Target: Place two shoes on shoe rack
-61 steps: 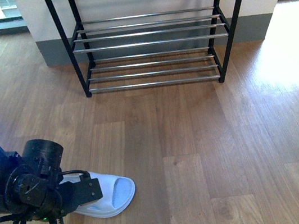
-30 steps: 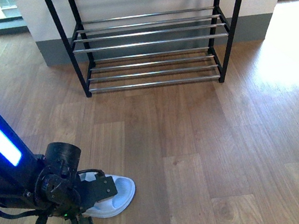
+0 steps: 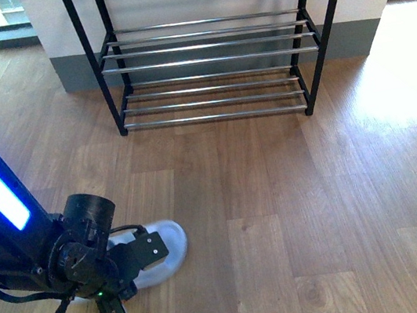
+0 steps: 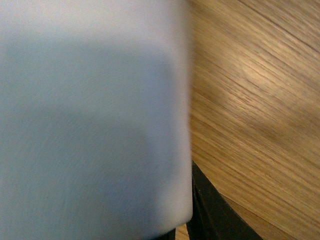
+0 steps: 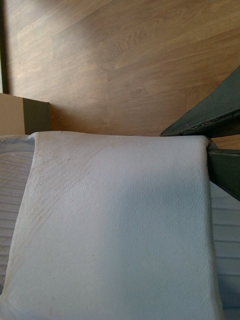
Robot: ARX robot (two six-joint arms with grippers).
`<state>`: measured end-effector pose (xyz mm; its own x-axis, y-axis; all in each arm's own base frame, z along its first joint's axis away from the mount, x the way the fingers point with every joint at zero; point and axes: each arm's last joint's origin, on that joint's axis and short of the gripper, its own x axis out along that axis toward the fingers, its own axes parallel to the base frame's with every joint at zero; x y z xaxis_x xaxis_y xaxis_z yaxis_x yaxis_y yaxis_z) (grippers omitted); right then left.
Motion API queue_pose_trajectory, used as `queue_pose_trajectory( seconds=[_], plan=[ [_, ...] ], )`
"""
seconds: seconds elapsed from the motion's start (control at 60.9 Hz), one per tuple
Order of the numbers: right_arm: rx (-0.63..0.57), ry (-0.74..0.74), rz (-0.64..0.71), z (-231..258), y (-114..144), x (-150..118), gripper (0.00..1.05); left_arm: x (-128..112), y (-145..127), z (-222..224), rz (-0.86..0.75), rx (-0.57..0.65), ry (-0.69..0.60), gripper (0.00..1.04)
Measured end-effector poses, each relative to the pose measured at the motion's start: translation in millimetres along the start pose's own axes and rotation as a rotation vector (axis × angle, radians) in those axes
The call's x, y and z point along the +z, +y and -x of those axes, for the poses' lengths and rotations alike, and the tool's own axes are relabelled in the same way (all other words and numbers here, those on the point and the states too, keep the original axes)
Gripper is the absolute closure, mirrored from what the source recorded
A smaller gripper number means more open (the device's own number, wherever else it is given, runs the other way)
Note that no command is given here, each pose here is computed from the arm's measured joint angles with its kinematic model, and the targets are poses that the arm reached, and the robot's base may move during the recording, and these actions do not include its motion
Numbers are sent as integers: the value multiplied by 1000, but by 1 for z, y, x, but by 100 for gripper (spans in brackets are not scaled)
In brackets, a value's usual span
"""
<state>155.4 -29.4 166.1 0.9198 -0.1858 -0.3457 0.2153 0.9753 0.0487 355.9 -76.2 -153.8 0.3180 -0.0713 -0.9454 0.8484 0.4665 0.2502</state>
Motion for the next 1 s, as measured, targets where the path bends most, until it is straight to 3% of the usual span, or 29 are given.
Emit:
queue_pose_trajectory(
  seconds=[0.296,0.542,0.706,1.002],
  plan=[
    [0,0,0,0,0,0,103,12,13,48,224,121,-157,103],
    [0,0,0,0,0,0,103,5,19,112,476,215,-287,103],
    [0,0,0,0,0,0,103,-22,17,206,683,375,-402,103],
    [0,0,0,0,0,0,103,-77,-35,304,820,405,-460,103]
  ],
)
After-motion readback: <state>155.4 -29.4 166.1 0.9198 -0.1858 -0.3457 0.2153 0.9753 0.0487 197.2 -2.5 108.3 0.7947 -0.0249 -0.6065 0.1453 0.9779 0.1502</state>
